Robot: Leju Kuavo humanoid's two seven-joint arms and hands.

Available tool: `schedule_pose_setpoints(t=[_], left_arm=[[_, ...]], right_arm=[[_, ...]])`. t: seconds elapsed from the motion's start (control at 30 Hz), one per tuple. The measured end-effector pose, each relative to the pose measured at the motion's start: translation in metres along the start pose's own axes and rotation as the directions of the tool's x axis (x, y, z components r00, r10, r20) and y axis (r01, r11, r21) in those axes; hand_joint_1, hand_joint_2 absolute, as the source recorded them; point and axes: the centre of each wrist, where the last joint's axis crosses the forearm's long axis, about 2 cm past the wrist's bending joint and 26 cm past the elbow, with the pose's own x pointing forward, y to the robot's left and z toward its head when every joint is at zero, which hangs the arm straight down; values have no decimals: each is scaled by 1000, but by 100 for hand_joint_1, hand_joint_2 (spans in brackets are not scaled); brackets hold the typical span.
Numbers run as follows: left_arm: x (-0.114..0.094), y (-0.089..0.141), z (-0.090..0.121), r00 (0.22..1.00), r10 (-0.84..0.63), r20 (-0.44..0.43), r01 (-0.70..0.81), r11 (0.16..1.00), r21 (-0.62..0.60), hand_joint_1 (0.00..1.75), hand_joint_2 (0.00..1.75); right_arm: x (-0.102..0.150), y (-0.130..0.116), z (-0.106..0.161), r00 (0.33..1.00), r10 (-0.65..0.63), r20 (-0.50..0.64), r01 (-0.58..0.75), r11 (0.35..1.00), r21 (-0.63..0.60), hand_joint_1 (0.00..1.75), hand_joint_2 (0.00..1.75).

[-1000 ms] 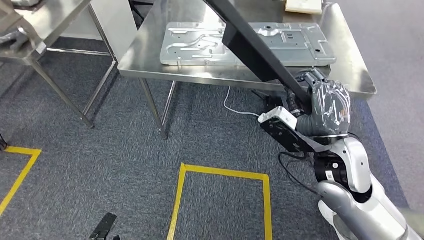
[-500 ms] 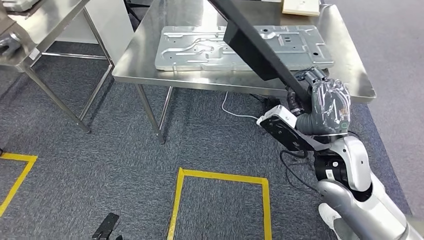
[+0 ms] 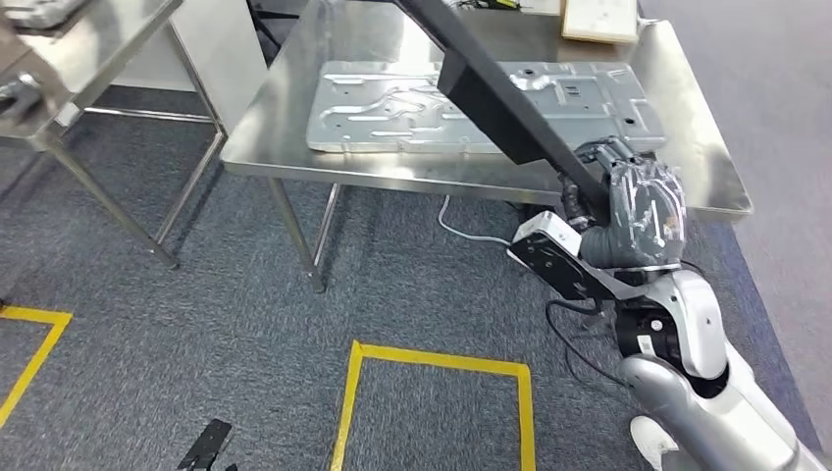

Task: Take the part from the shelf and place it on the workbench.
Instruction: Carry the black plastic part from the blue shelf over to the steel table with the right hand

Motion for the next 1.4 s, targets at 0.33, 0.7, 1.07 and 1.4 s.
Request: schedule_pose_setpoints(t=[0.33,0.7,1.07,1.4], left_arm=[[-6,0,2,1000,0,-10,0,1000,2,0,175],[-5,1,1,1000,0,-7,0,1000,4,0,175],[-2,0,1,1000,-3,-7,3,1000,2,0,175],[-2,-2,1,1000,-4,-8,4,1000,-2,0,175]], right_arm=[[-2,3,0,1000,1,-6,-1,1000,7,175,175],[-5,5,-1,1000,2,-14,-2,1000,7,175,175],[-7,7,-3,1000,8,-23,-7,1000,14,175,175],[-8,7,-5,1000,10,-24,-10,1000,12,175,175]])
